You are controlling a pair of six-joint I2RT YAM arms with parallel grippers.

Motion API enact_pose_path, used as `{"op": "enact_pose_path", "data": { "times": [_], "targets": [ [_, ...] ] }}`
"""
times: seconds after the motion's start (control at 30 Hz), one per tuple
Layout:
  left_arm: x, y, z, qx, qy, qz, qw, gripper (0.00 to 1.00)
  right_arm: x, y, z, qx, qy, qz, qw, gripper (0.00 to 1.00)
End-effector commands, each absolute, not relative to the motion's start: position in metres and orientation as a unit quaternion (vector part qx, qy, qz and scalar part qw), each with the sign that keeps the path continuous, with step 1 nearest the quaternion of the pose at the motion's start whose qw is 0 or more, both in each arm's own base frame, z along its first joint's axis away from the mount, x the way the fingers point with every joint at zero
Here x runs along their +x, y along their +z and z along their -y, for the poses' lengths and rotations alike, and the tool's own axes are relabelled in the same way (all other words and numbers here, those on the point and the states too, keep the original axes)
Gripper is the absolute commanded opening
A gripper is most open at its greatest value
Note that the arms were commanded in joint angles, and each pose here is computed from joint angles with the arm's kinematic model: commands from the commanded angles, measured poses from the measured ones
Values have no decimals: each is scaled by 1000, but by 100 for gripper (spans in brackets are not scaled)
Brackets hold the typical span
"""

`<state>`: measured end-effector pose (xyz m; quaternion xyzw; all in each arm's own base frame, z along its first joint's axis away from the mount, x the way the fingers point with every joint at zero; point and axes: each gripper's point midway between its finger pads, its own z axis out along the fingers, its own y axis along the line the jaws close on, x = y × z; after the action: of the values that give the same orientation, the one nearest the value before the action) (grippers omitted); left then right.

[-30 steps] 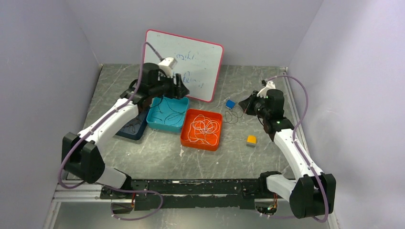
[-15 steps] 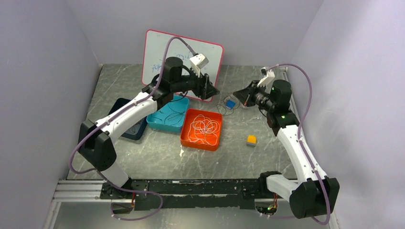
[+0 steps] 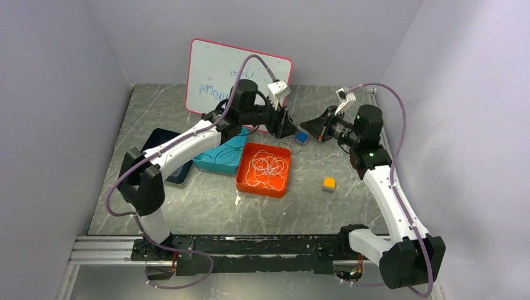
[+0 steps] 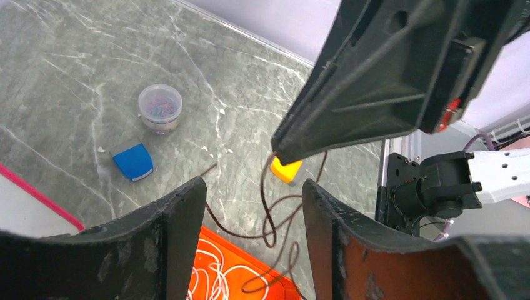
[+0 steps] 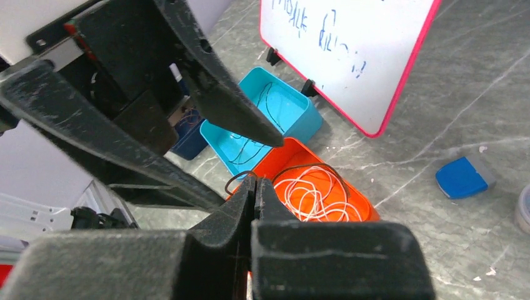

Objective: Untangle the cables

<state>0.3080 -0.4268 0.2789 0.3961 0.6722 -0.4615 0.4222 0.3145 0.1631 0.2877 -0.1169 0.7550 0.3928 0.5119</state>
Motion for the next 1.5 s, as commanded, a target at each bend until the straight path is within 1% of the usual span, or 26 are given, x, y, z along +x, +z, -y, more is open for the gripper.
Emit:
{"op": "enact_pose_path", "data": {
  "times": [0.0, 0.03, 0.1, 0.33, 0.37, 0.4, 0.47, 0.57, 0.6, 0.73, 0.8, 0.93, 1.13, 1.17, 1.3, 1.4, 1.47],
  "targets": [
    [304, 300, 441, 418, -480, -637, 435, 60, 307, 305, -169, -151, 404, -733, 526, 0],
    [303, 299, 442, 419, -482, -636, 432, 57, 306, 305, -169, -152, 404, -732, 528, 0],
    [301, 297, 445, 421, -485, -636, 428, 48, 306, 307, -169, -152, 403, -731, 530, 0],
    [301, 295, 439, 421, -472, -646, 426, 9, 308, 310, -164, -143, 387, -726, 550, 0],
    [302, 296, 438, 420, -469, -648, 430, 7, 308, 312, -162, -142, 383, -724, 556, 0],
    [302, 298, 437, 419, -466, -650, 431, 7, 308, 314, -161, -140, 379, -722, 562, 0],
    [304, 305, 435, 417, -459, -651, 438, 7, 307, 316, -159, -145, 373, -717, 571, 6],
    [308, 318, 431, 409, -448, -652, 454, 7, 305, 314, -159, -153, 369, -712, 577, 25],
    [310, 322, 429, 405, -443, -654, 461, 7, 304, 313, -160, -158, 371, -711, 576, 29],
    [315, 332, 426, 397, -432, -657, 474, 7, 300, 309, -164, -189, 374, -705, 572, 41],
    [315, 337, 426, 394, -434, -655, 476, 7, 302, 305, -163, -193, 366, -708, 572, 44],
    [312, 344, 425, 390, -440, -652, 479, 7, 313, 297, -156, -176, 343, -721, 576, 44],
    [302, 363, 425, 390, -461, -639, 478, 7, 336, 291, -143, -105, 323, -731, 592, 41],
    [300, 366, 424, 392, -464, -636, 477, 7, 339, 292, -144, -97, 329, -724, 598, 40],
    [294, 384, 417, 397, -462, -624, 490, 7, 345, 285, -151, -76, 353, -714, 600, 28],
    [291, 405, 405, 389, -455, -616, 512, 7, 351, 270, -153, -65, 346, -724, 592, 24],
    [289, 420, 395, 385, -451, -612, 524, 7, 354, 263, -148, -45, 332, -730, 596, 18]
  ]
}}
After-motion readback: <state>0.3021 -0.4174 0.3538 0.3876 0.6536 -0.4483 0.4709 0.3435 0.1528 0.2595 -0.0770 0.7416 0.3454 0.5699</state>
